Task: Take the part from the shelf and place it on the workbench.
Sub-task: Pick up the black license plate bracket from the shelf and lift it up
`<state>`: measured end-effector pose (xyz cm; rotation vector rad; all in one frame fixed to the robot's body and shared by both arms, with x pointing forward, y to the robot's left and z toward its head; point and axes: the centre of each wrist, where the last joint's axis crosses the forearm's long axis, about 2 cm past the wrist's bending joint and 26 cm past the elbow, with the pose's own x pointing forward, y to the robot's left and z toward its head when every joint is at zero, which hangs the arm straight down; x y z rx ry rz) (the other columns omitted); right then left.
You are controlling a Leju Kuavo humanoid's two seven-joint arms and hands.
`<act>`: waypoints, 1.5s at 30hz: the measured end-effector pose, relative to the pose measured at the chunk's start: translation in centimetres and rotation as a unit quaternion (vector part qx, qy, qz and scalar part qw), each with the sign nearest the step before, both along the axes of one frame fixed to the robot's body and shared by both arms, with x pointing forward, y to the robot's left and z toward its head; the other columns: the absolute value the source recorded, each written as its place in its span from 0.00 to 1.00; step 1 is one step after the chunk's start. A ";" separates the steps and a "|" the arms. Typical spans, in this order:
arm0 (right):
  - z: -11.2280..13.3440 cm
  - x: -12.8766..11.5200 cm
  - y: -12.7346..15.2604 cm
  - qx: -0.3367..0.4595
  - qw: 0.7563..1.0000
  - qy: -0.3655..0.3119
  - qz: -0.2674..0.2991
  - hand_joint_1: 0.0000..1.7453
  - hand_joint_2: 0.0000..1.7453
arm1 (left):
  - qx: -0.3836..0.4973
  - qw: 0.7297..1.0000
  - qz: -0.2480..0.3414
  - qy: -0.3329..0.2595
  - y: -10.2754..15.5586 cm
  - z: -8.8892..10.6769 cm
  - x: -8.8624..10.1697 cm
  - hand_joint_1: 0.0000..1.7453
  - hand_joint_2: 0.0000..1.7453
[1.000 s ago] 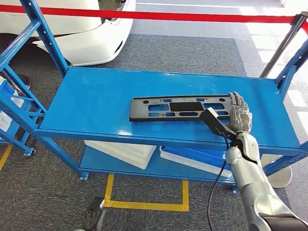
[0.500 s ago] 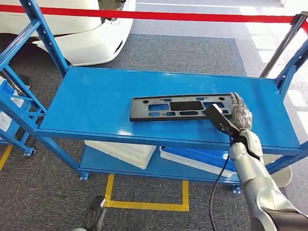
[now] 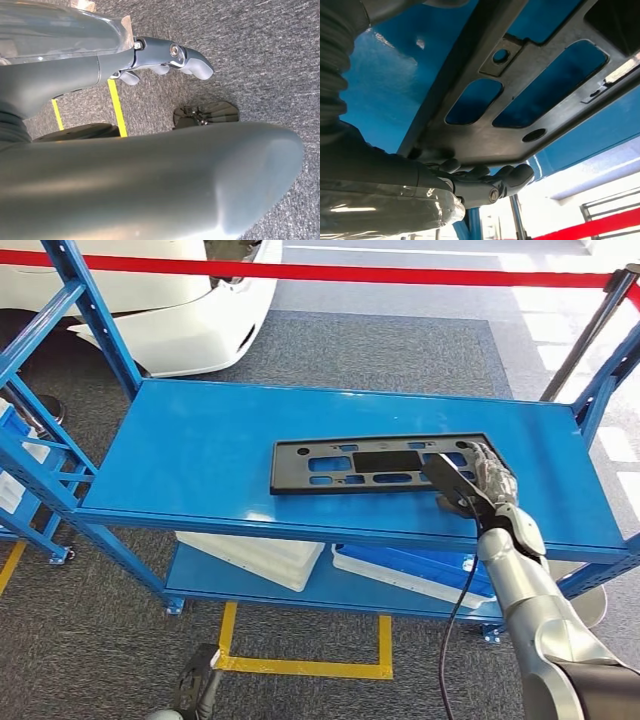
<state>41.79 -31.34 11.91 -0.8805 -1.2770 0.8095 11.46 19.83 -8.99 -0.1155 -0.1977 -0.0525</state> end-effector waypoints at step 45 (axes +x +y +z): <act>0.7 0.8 1.0 -0.162 0.984 0.031 0.066 0.00 1.00 | 0.002 1.000 -0.021 -0.003 -0.2 0.1 0.3 0.00 0.00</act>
